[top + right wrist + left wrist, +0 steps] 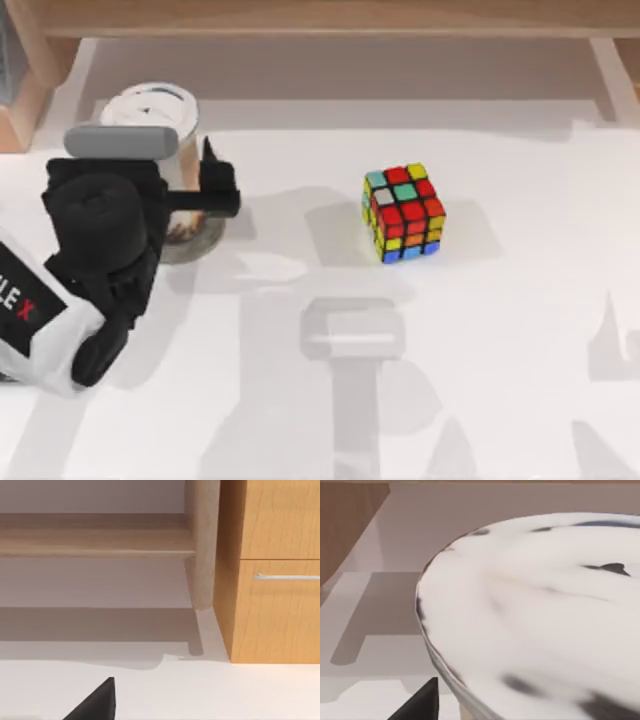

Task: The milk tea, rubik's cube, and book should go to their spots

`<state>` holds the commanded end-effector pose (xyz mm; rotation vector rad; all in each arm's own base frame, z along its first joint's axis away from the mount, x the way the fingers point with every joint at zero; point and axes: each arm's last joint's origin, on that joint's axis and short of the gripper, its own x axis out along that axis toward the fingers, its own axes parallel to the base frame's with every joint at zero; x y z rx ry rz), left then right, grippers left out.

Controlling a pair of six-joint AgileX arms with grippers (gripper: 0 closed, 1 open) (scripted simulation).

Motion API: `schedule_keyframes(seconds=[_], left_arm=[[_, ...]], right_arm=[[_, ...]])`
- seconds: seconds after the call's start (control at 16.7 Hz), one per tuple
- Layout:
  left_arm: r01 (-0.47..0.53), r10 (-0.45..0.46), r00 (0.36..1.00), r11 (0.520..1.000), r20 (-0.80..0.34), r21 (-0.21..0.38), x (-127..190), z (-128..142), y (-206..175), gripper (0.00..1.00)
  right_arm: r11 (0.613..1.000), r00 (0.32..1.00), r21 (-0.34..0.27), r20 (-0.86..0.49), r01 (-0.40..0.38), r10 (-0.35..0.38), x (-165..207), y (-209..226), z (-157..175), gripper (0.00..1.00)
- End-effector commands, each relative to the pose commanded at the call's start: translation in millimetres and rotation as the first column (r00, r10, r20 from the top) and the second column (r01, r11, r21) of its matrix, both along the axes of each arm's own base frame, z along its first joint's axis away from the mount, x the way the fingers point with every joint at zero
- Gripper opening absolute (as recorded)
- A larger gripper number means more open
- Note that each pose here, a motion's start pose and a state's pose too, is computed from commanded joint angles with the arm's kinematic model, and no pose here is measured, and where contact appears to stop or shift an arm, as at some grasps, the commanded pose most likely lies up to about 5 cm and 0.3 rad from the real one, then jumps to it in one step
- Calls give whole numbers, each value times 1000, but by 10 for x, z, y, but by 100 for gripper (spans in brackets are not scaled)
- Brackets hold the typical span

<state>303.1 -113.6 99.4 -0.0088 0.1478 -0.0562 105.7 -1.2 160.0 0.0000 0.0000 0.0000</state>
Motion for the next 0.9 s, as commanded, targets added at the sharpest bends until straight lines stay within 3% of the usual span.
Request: schedule_keyframes(seconds=[0.3,0.6,0.9], left_arm=[[-1,1,1000,1000,-8,3,-271,-15,19,100],[-3,3,1000,1000,-8,3,-278,-12,21,100],[-4,4,1000,1000,-6,2,-368,267,19,100]], right_arm=[[1000,1000,0,0,0,0,0,0,0,100],[1000,1000,0,0,0,0,0,0,0,100],[1000,1000,0,0,0,0,0,0,0,100]])
